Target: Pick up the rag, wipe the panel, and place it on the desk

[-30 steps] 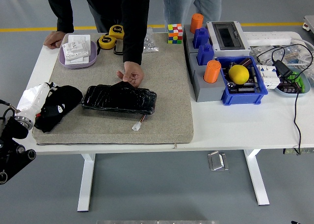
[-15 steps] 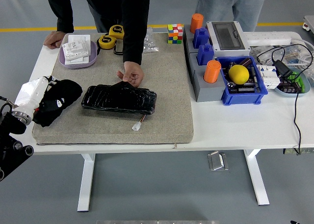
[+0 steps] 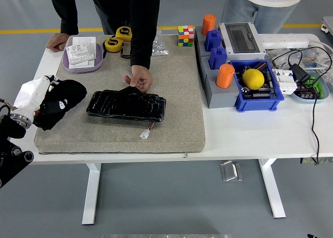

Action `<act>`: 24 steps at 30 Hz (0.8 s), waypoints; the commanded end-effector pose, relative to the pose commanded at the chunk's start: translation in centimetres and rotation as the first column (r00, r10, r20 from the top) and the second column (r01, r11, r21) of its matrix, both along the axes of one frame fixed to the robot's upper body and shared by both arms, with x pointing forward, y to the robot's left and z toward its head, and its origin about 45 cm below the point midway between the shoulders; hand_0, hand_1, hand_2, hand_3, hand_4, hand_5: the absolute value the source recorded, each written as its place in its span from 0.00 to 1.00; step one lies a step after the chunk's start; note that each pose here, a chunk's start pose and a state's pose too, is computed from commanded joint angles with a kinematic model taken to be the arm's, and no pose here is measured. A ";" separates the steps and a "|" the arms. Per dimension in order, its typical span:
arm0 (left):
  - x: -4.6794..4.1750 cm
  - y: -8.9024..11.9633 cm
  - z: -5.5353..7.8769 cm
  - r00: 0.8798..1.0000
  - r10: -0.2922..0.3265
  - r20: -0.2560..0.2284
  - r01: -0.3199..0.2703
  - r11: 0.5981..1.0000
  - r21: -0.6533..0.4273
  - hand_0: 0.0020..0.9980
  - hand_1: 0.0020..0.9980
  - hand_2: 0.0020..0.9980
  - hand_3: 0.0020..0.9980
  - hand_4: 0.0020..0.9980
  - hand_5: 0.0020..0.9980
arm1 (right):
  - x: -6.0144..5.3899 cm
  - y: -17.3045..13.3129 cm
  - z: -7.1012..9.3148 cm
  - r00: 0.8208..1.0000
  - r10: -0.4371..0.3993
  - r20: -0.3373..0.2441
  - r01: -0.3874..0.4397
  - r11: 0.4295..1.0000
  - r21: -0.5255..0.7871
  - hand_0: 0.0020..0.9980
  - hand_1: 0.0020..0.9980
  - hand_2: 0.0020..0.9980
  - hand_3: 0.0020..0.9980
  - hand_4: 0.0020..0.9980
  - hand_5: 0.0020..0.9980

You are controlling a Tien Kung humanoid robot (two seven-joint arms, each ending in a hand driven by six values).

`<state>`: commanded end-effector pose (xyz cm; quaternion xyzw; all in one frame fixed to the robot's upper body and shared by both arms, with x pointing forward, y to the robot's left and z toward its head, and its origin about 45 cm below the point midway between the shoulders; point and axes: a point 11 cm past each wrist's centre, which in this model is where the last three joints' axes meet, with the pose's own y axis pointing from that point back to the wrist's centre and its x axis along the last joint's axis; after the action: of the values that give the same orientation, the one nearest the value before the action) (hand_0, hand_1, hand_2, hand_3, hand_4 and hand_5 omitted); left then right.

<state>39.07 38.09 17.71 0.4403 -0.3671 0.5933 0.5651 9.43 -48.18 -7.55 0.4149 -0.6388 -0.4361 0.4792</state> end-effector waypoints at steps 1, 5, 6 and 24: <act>0.07 0.0 0.2 1.000 -0.002 0.002 0.002 1.000 0.002 0.33 0.19 0.54 0.55 0.48 0.00 | 0.0 0.0 0.0 1.000 0.000 0.000 0.000 1.000 0.000 0.79 0.69 0.72 0.66 1.00 0.50; 0.42 -0.4 1.1 1.000 -0.014 0.013 0.013 1.000 0.006 0.33 0.19 0.54 0.55 0.48 0.00 | 0.1 -0.1 0.1 1.000 0.000 0.002 0.000 1.000 -0.001 0.79 0.69 0.72 0.66 1.00 0.50; 0.49 -0.5 1.3 1.000 -0.014 0.015 0.014 1.000 0.004 0.33 0.18 0.54 0.55 0.47 0.00 | 0.1 -0.1 0.1 1.000 -0.001 0.002 0.001 1.000 -0.002 0.79 0.69 0.72 0.66 1.00 0.50; 0.97 -4.1 2.0 0.997 -0.075 0.017 0.075 0.997 -0.017 0.32 0.18 0.55 0.55 0.46 0.00 | -0.4 -0.5 0.1 1.000 -0.007 -0.004 0.007 1.000 -0.008 0.79 0.69 0.72 0.66 1.00 0.50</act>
<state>40.04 33.96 19.69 0.4166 -0.3826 0.5784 0.5878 9.04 -48.68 -7.43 0.4097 -0.6409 -0.4363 0.4806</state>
